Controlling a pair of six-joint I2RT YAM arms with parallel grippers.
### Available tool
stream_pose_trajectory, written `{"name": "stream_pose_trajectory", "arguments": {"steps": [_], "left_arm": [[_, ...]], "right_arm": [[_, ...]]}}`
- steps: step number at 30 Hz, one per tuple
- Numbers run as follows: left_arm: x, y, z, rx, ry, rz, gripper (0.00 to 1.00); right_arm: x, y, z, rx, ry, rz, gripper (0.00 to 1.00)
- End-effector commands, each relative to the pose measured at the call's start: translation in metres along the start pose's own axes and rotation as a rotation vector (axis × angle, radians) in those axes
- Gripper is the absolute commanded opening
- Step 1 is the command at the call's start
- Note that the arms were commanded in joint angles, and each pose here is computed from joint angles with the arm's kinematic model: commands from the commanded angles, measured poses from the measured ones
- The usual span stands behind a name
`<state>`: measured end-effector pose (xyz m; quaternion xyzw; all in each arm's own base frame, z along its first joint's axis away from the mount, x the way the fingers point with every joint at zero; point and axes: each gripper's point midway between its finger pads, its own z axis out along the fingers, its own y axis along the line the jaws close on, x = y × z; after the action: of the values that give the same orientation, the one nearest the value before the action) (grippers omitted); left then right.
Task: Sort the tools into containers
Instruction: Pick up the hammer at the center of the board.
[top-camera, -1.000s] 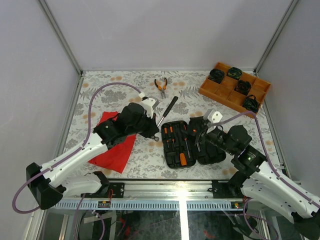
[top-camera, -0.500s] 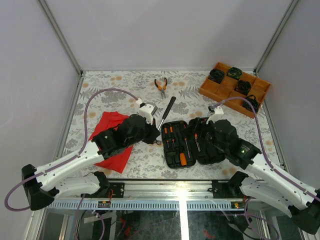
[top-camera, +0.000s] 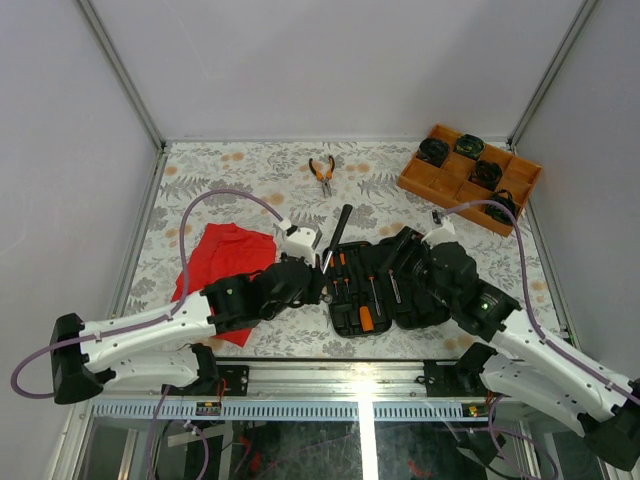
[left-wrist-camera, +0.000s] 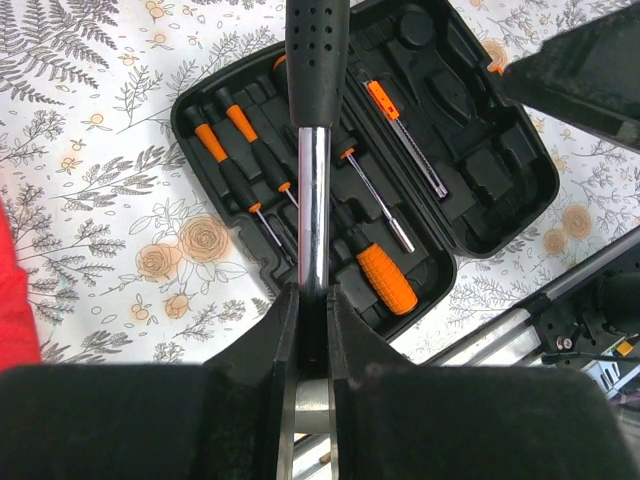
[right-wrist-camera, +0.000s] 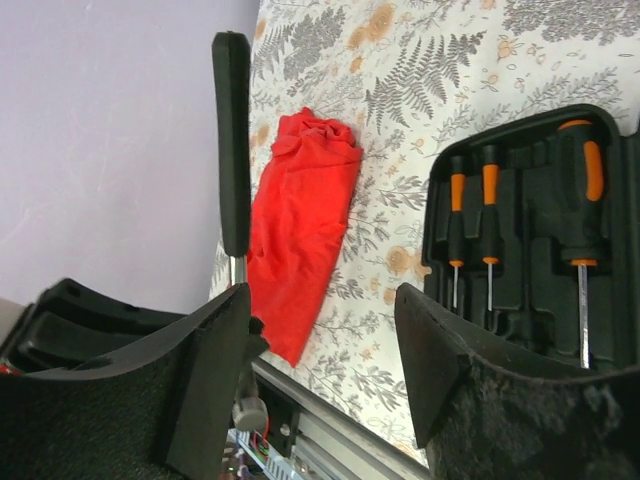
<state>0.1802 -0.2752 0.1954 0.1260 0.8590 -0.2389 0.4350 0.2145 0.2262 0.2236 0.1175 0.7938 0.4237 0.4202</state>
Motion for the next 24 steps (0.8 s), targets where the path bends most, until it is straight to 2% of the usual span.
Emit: {"name": "stream_pose_trajectory", "arguments": {"steps": [1, 12, 24], "left_arm": [[-0.027, -0.012, 0.008, -0.005, -0.135, -0.082, 0.0], [-0.018, -0.026, 0.021, 0.0, -0.11, -0.086, 0.0], [-0.011, -0.033, 0.027, 0.006, -0.089, -0.078, 0.0]], "right_arm": [[-0.021, 0.04, 0.009, -0.11, -0.059, 0.074, 0.65], [-0.019, 0.043, 0.042, -0.176, -0.105, 0.059, 0.63], [0.009, 0.046, 0.073, -0.207, 0.002, 0.047, 0.61]]}}
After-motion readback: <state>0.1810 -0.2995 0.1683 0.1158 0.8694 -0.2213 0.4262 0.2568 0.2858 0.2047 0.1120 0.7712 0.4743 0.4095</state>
